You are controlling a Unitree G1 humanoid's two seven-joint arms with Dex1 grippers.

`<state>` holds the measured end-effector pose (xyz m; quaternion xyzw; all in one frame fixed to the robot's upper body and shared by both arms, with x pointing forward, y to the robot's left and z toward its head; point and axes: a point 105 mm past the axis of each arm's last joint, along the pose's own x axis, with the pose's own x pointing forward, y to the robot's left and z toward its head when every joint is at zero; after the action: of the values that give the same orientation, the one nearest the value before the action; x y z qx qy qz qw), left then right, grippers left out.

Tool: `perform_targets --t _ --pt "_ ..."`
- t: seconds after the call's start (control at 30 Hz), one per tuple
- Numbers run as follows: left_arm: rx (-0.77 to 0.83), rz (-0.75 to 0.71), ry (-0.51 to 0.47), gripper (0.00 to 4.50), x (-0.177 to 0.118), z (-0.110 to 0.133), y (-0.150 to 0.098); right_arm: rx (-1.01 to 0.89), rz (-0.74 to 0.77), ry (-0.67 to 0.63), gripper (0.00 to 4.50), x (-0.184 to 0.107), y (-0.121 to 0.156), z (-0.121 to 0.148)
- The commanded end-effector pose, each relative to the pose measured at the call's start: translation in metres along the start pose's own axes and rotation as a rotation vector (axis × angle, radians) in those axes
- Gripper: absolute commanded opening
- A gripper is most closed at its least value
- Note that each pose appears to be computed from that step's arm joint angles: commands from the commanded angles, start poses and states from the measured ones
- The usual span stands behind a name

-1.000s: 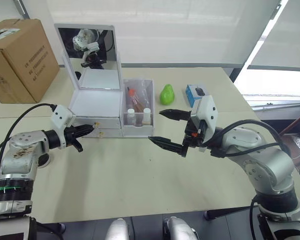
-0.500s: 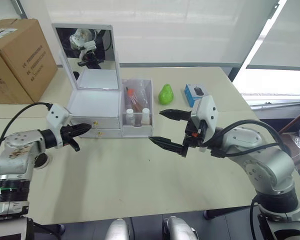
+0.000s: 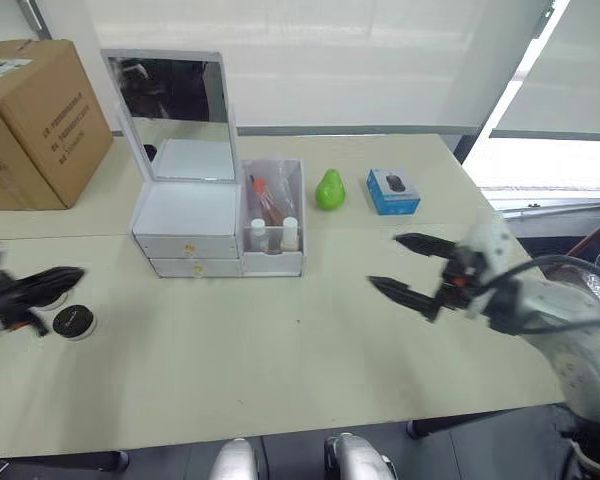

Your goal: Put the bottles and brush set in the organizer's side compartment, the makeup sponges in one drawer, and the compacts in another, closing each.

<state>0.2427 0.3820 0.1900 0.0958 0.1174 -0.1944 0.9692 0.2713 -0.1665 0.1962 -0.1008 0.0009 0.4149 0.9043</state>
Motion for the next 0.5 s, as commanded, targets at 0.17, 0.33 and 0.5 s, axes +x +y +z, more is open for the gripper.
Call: perform_targets --t 0.17,0.33,0.5 --pt "0.063 0.364 0.125 2.82 -0.088 -0.035 0.068 -0.002 -0.312 0.096 4.5 -0.099 -0.051 -0.045" --pt "0.056 0.454 0.185 4.36 -0.116 -0.055 0.08 0.006 -0.404 0.165 4.5 -0.139 -0.066 -0.069" --pt "0.068 0.467 0.181 4.47 -0.12 -0.057 0.082 0.019 -0.436 0.198 4.5 -0.153 -0.07 -0.083"
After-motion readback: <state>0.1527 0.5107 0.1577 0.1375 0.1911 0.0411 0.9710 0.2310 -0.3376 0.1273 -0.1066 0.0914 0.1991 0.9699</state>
